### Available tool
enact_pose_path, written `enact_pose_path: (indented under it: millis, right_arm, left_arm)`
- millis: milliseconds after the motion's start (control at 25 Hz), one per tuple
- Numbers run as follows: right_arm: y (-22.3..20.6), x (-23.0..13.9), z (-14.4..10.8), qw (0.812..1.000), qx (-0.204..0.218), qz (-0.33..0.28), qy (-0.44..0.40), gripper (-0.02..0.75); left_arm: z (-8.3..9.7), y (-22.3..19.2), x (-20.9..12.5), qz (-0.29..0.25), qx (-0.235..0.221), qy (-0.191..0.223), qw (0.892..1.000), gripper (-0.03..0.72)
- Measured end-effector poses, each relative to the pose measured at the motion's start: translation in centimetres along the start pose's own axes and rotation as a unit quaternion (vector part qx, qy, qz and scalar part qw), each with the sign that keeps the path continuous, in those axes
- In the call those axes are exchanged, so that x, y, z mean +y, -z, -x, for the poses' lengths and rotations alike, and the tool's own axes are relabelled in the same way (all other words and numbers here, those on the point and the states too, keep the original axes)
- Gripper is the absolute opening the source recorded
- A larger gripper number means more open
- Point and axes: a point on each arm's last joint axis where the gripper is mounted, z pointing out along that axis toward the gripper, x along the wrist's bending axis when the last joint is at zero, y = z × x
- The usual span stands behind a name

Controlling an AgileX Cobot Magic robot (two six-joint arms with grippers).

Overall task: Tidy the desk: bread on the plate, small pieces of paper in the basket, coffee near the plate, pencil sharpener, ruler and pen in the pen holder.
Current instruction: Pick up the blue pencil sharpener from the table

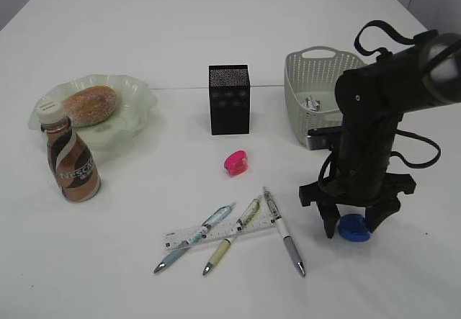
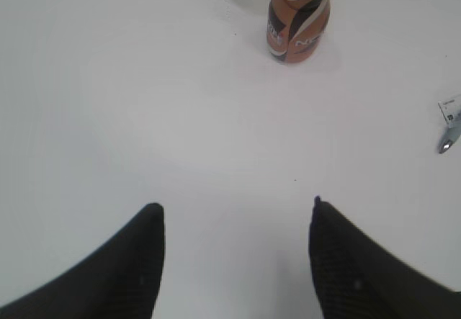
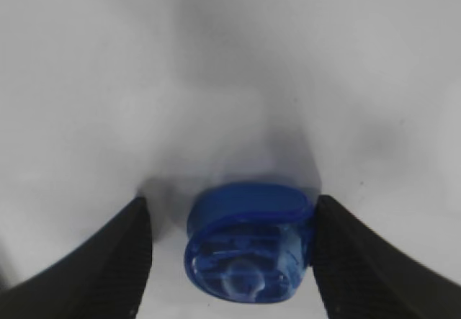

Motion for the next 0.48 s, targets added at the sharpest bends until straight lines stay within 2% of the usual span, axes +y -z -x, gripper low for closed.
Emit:
enact_pose_path:
  millis: [120,200,320,480]
  right_arm:
    - [0.0,0.0,-0.02,1.0,0.001,0.0,-0.001,0.501]
    - [0.0,-0.02,-0.07,1.0,0.004,-0.001,-0.003,0.464]
    - [-0.08,-0.05,-0.18,1.0,0.009,-0.004,-0.008,0.361]
    - [0.11,0.16,-0.27,1.0,0.012,-0.003,-0.009,0.339]
  left_arm:
    - [0.0,0.0,0.0,0.0,0.0,0.0,1.0,0.465]
    - [0.0,0.0,0.0,0.0,0.0,0.0,1.0,0.465]
    - [0.0,0.0,0.0,0.0,0.0,0.0,1.0,0.465]
    - [0.0,0.0,0.0,0.0,0.0,0.0,1.0,0.465]
